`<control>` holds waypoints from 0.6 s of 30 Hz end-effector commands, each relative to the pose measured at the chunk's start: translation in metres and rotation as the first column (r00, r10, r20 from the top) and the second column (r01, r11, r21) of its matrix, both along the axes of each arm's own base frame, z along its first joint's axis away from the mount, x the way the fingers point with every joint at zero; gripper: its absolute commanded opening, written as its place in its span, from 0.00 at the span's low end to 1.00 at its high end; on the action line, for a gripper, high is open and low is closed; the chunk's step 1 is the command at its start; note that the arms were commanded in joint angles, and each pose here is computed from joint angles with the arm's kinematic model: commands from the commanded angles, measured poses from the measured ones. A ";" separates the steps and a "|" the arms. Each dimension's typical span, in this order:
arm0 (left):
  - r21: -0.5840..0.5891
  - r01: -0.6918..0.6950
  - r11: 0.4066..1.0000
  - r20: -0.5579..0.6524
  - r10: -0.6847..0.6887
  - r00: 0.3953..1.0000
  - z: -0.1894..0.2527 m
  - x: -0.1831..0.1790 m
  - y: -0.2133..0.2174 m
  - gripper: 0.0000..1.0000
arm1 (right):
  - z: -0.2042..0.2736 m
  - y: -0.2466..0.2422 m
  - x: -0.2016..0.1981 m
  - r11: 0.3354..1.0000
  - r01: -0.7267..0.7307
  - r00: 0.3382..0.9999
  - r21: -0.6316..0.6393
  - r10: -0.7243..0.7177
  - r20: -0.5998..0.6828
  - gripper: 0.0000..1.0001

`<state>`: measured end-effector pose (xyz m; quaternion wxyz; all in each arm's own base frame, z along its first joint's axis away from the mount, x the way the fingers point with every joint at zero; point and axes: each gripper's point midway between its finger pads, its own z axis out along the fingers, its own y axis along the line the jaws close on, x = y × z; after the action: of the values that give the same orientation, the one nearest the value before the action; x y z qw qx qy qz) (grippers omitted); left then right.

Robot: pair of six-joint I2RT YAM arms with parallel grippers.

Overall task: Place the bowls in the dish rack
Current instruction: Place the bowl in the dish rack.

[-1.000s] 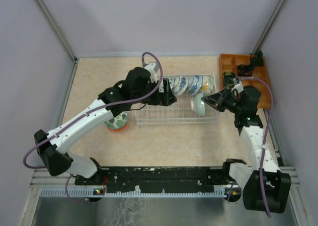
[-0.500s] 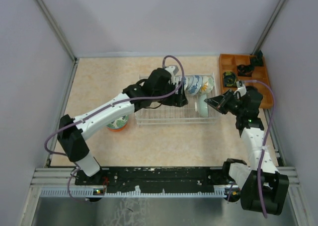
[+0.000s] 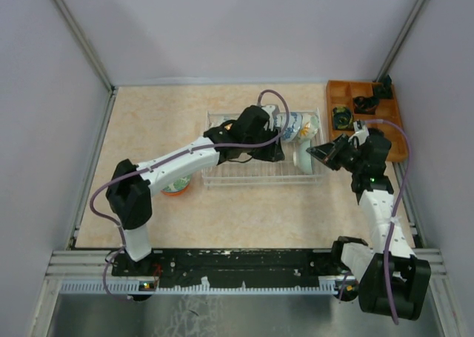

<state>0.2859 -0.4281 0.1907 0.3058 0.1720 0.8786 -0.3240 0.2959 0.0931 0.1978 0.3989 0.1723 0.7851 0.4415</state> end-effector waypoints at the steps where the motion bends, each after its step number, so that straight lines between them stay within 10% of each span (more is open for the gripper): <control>1: -0.049 0.039 0.998 0.026 -0.038 0.999 0.009 0.003 -0.018 0.46 | 0.013 0.000 0.004 1.000 -0.014 0.999 0.006 0.014 0.038 0.00; 18: 0.009 0.044 0.999 -0.043 -0.043 0.998 -0.046 0.006 -0.030 0.35 | -0.011 0.012 0.011 0.999 -0.035 0.999 -0.001 0.035 0.007 0.00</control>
<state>0.2904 -0.4447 0.1428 0.2734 0.1802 0.8903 -0.3166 0.3064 0.1015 0.1794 0.3803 0.1736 0.7964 0.4370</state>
